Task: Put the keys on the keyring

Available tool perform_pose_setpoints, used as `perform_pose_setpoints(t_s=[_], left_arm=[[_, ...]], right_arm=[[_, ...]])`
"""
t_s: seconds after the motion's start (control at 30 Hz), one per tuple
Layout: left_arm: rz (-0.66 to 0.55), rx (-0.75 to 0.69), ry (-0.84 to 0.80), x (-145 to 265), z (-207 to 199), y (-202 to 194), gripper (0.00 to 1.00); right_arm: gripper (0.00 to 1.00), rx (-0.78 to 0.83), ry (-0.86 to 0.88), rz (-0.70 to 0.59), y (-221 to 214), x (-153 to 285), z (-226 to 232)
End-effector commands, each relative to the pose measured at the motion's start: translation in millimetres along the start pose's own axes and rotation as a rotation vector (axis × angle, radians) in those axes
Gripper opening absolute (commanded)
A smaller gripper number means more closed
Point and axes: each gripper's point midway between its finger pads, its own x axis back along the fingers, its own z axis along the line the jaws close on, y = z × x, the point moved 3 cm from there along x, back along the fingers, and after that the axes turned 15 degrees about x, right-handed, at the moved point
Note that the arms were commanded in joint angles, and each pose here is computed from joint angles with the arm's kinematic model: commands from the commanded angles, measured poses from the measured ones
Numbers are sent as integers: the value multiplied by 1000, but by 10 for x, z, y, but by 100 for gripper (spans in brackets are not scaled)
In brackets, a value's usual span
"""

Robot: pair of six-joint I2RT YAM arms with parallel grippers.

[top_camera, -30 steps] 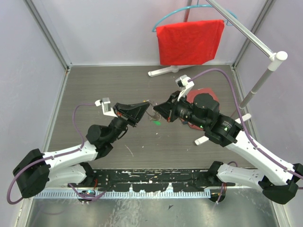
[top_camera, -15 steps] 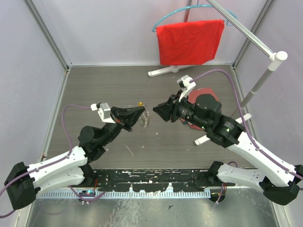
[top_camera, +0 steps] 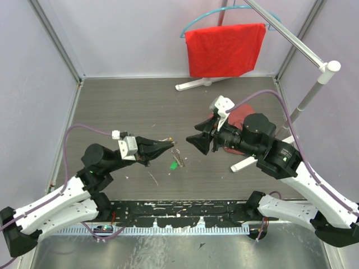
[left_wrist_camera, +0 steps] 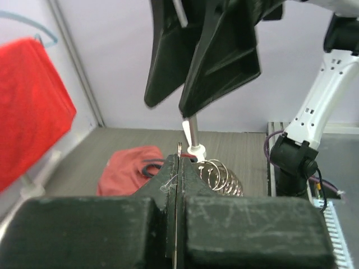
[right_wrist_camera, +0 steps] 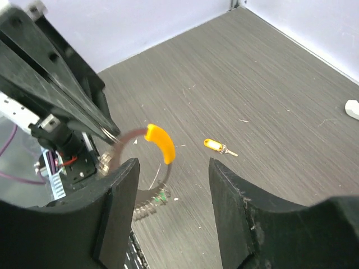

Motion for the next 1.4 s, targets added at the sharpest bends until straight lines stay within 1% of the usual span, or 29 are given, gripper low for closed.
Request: perform_pose_setpoints(t_s=[0.0, 0.1, 0.17, 0.2, 0.33, 0.4, 0.47, 0.6, 0.8, 1.07, 1.23, 1.37], left_arm=[[82, -214, -172, 72, -279, 278, 0], [117, -323, -252, 101, -408, 470, 0], [153, -379, -298, 121, -457, 499, 0], [166, -405, -312, 128, -466, 508, 0], [177, -491, -359, 125, -491, 538, 0], [182, -527, -378, 125, -501, 553, 0], [197, -555, -403, 126, -518, 561, 0], [241, -595, -453, 119, -540, 561, 0], [272, -639, -488, 120, -547, 561, 0], [383, -726, -434, 99, -333, 449, 0], [430, -762, -399, 73, -231, 425, 0], [464, -775, -366, 51, -156, 410, 0]], right_arm=[[59, 145, 113, -46, 157, 152, 114], [63, 251, 210, -116, 215, 270, 245], [64, 389, 294, -199, 242, 358, 355], [64, 448, 305, -243, 243, 386, 379], [60, 648, 299, -432, 301, 527, 447], [55, 740, 309, -480, 288, 565, 481], [50, 800, 290, -489, 276, 554, 455], [45, 870, 298, -479, 213, 491, 446], [42, 904, 308, -490, 219, 432, 450], [41, 910, 268, -514, 306, 314, 394], [40, 915, 284, -493, 285, 180, 381], [39, 918, 296, -443, 213, 33, 383]])
